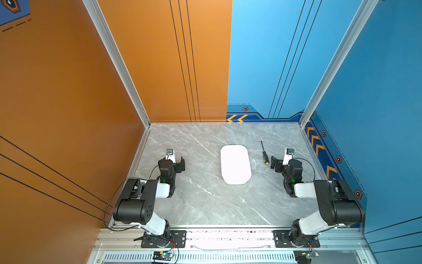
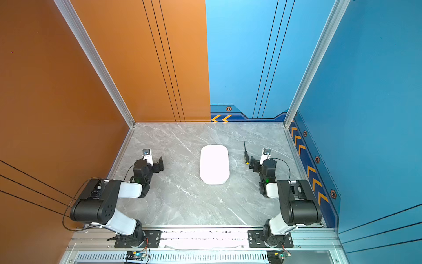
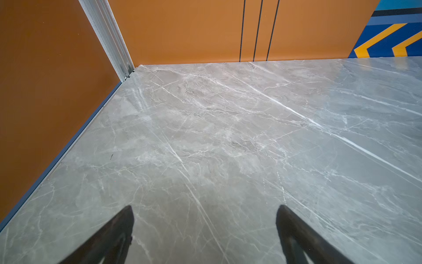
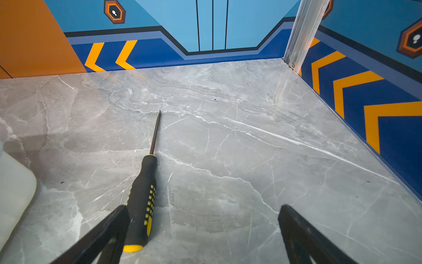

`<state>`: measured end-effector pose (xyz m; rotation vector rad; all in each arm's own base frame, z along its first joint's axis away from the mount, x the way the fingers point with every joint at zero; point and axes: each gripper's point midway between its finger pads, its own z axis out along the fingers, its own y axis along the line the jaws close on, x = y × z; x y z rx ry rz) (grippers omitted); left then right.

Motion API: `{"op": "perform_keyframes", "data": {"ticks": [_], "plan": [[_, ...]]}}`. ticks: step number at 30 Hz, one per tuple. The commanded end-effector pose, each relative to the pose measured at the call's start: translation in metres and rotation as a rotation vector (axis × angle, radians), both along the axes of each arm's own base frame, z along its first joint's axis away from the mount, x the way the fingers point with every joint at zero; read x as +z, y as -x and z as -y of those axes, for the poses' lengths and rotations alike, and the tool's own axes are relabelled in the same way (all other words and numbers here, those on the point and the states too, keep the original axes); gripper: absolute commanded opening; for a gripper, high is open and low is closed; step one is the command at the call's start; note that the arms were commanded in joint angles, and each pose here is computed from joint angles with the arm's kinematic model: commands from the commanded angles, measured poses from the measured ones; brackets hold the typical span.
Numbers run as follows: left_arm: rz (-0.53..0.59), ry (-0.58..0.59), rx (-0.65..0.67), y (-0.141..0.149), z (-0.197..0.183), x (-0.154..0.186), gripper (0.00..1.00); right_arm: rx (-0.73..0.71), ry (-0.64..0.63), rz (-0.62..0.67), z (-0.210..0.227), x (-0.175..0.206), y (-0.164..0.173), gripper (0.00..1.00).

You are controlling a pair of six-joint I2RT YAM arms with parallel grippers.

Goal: Put the screwdriver in the bin
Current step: Pick up the screwdriver from the top-right of the table.

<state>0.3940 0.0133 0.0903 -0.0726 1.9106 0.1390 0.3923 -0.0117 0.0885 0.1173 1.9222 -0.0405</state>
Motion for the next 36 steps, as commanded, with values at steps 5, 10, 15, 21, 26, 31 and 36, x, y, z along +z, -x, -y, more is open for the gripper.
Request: {"op": "perform_keyframes", "data": {"ticks": [5,10,15,21,26,31,36], "plan": [[-0.004,-0.006,-0.014,-0.002,0.001,0.000,0.98,-0.001,0.000,0.012,0.002,0.004,-0.003,0.99],[-0.011,-0.029,0.068,-0.003,-0.009,0.018,0.98,0.024,-0.013,-0.020,-0.002,0.011,-0.007,0.80],[-0.101,-0.065,-0.001,-0.015,0.027,0.061,0.98,0.056,-0.068,-0.210,-0.010,0.069,-0.030,0.95],[-0.103,0.235,-0.122,-0.036,0.081,0.087,0.98,0.170,-0.065,-0.489,-0.047,0.085,-0.048,0.95],[-0.261,0.310,-0.178,-0.043,0.114,0.065,0.98,0.180,-0.080,-0.683,-0.066,0.056,-0.053,0.95],[-0.344,0.383,-0.202,-0.040,0.129,0.041,0.98,0.152,-0.119,-0.820,-0.069,0.020,-0.053,0.95],[-0.393,0.392,-0.217,-0.036,0.136,0.023,0.98,0.147,-0.152,-0.913,-0.079,-0.012,-0.047,0.94]]}}
